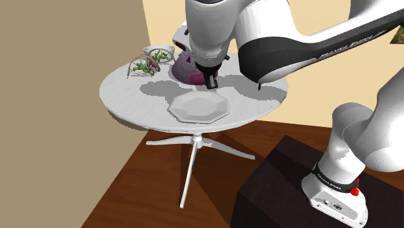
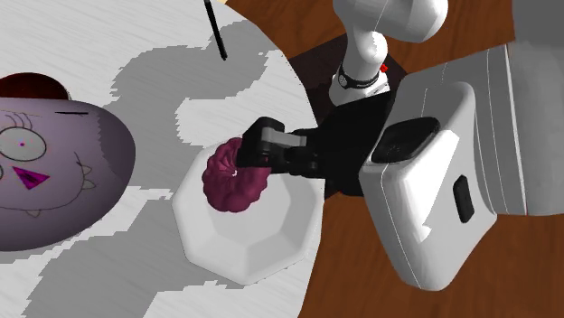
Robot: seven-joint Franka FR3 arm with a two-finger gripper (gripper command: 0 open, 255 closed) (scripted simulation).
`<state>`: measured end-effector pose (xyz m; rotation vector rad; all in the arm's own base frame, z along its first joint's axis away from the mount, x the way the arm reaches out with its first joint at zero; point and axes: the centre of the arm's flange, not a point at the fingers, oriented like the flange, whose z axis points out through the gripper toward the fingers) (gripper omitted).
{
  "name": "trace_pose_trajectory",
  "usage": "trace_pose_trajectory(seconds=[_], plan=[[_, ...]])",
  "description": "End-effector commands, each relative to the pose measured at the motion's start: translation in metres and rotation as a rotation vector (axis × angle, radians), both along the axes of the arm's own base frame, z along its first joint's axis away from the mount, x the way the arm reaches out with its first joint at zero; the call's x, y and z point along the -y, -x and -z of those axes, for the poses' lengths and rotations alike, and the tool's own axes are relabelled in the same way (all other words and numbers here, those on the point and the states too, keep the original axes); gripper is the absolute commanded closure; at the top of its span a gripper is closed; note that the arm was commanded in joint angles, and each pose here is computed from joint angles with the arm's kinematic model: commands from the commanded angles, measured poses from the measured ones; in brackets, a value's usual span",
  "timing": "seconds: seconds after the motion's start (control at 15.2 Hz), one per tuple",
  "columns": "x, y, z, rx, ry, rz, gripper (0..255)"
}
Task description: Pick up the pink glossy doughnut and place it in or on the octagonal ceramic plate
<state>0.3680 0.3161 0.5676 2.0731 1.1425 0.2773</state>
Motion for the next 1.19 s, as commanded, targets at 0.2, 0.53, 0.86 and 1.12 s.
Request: trace_pose_trajectory(seconds=[0.2,0.53,0.86,1.12], plan=[[0.0,0.0,0.027,0.0,0.0,0.0,255],[0.0,0.0,0.053,0.0,0.0,0.0,255],[0.0,0.0,0.068,0.0,0.0,0.0,255],[0.0,0.0,0.068,0.0,0.0,0.0,255]])
